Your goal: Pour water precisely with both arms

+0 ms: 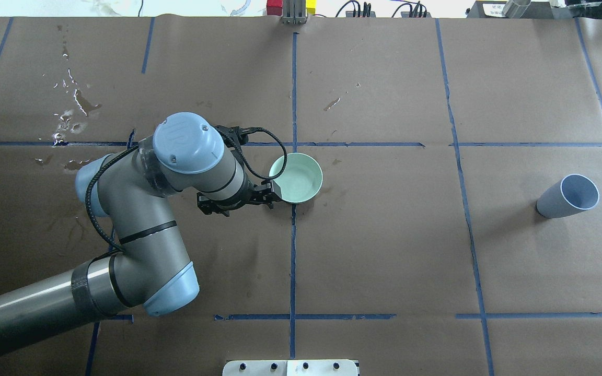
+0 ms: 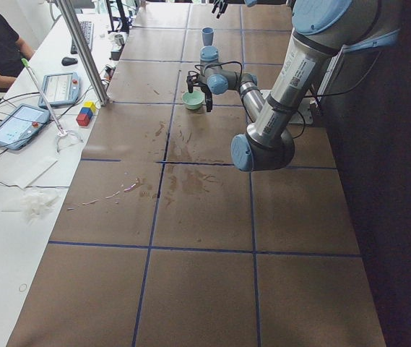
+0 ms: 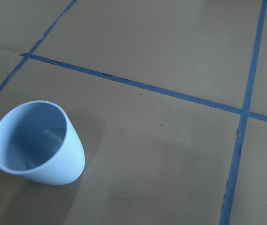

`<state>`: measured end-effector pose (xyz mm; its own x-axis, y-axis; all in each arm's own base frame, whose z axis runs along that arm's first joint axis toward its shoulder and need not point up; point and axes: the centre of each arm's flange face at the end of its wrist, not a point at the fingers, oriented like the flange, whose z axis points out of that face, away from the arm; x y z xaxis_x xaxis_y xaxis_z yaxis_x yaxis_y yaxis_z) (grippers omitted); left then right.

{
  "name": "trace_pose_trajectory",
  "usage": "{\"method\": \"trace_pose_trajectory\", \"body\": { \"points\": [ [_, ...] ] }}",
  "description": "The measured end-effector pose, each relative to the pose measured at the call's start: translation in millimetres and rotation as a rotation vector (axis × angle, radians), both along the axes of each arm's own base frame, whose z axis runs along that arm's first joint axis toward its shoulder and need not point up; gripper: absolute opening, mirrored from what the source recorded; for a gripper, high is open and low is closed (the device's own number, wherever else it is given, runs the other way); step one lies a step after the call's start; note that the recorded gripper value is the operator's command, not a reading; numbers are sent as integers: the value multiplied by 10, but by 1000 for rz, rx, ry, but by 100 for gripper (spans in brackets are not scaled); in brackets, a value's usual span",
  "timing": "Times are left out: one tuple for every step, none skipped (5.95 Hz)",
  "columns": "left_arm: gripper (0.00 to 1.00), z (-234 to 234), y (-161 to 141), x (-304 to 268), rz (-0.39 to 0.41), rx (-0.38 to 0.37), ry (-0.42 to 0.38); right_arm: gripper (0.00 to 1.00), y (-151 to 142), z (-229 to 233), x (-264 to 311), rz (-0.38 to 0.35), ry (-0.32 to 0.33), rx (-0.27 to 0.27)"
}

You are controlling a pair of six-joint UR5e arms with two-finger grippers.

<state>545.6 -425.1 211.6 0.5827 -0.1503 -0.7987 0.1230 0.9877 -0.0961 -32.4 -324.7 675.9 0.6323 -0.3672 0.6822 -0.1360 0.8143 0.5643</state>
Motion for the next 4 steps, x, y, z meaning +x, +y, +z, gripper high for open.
{"method": "trace_pose_trajectory", "body": {
  "points": [
    [94, -30, -74, 94, -14, -11, -5, 100, -140, 13, 89, -38, 17, -21],
    [94, -18, -154, 181, -44, -30, 7, 100, -275, -7, 200, -67, 13, -40],
    [90, 46, -286, 286, -91, -63, 32, 100, -357, -33, 294, -85, 4, -48],
    [81, 88, -424, 354, -132, -93, 55, 100, -385, -54, 339, -91, -3, -50]
  ]
}}
